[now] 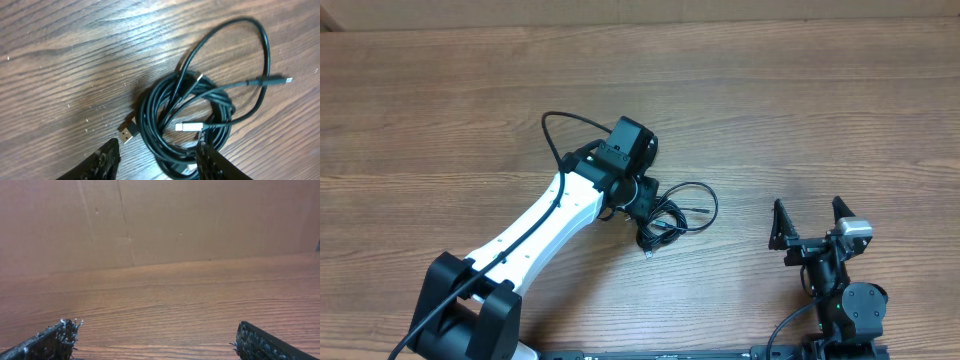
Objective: Untangle cables
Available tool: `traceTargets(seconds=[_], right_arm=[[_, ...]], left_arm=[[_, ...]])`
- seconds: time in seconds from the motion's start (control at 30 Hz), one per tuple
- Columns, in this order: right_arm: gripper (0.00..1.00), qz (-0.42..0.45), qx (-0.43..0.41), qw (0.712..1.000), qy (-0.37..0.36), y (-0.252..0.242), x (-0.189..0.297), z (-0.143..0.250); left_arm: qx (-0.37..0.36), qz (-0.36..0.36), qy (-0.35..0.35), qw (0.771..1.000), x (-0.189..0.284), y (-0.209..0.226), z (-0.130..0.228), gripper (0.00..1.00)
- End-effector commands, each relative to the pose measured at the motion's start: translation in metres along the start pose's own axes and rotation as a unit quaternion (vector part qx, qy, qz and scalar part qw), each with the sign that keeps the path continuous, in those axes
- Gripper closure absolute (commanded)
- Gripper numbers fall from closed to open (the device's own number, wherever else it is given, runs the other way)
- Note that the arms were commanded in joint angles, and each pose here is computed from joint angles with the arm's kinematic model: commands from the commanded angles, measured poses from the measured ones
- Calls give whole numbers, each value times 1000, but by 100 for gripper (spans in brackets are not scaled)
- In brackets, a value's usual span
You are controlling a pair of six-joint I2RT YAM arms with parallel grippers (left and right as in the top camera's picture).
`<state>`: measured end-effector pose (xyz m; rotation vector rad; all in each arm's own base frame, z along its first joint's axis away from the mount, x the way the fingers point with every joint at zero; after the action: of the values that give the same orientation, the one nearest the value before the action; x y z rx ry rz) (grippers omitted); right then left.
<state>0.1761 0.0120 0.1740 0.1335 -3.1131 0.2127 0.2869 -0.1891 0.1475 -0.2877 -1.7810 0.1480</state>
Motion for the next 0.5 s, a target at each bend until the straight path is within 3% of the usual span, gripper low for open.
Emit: traceTargets(seconds=[0.0, 0.2, 0.27, 0.47], right_arm=[[0, 5, 0, 1000, 0, -1, 0, 3], [0, 5, 1, 1000, 0, -1, 0, 3], [0, 5, 0, 1000, 0, -1, 0, 3], [0, 5, 1, 1000, 0, -1, 0, 3]], left_arm=[[-62, 2, -11, 998, 6, -1, -3, 56], [-32, -6, 6, 999, -6, 2, 0, 63], [28, -12, 20, 999, -14, 5, 4, 73], [196, -47, 57, 978, -33, 15, 19, 78]])
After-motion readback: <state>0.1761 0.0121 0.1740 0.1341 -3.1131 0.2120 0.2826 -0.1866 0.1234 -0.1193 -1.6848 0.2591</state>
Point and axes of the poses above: each gripper's point midway between its finger pads, its own x axis back along the fingers, its own y axis along the line the jaws close on, z = x × y, the point moved 7 cm from there along x, back along the fingers, and after that the axes turned 15 degrees about x, right-handed, at the moved point
